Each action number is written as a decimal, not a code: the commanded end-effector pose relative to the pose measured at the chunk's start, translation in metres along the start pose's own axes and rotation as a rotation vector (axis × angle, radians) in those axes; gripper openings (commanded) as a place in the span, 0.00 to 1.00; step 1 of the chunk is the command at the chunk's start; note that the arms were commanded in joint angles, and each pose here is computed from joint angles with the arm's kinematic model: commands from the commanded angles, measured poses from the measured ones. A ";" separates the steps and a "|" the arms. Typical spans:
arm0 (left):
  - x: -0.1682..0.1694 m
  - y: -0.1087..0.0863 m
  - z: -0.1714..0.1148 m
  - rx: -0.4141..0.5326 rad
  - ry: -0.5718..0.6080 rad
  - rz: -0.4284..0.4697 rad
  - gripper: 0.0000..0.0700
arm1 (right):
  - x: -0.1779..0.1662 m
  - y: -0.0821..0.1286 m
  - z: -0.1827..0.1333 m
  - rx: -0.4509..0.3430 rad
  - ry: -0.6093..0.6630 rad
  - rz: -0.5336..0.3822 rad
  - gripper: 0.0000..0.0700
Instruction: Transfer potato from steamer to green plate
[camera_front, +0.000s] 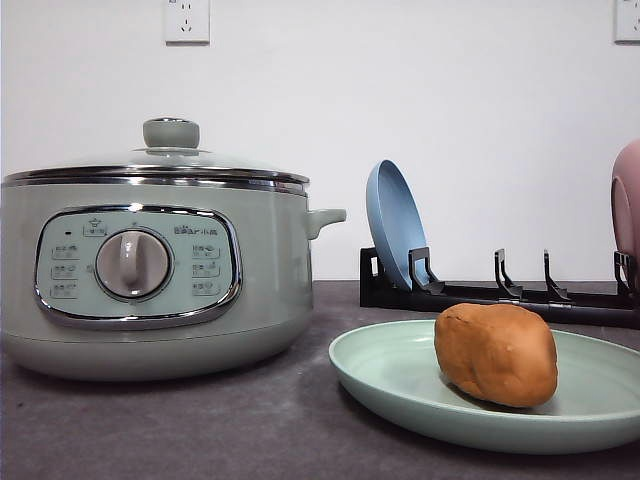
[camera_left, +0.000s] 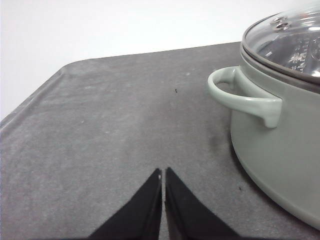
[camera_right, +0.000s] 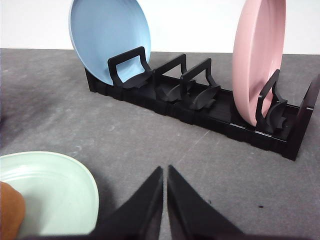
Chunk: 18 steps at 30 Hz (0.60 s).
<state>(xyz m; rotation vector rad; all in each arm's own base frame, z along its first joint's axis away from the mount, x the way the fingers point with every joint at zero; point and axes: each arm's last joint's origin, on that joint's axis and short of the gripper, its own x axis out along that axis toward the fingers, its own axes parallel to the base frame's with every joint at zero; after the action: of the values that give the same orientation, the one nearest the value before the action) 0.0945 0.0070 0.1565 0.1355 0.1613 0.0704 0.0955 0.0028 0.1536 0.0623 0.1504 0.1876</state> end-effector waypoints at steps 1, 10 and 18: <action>0.002 -0.001 -0.007 0.004 0.024 -0.002 0.00 | 0.000 0.000 -0.002 0.014 0.003 0.000 0.00; 0.002 -0.001 -0.007 0.004 0.024 -0.002 0.00 | 0.000 0.000 -0.002 0.014 0.003 0.000 0.00; 0.002 -0.001 -0.007 0.004 0.024 -0.002 0.00 | 0.000 0.000 -0.002 0.014 0.003 0.000 0.00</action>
<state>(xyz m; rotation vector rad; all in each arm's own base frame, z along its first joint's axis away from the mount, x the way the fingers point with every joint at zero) 0.0945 0.0070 0.1565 0.1355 0.1613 0.0704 0.0955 0.0028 0.1536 0.0623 0.1504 0.1876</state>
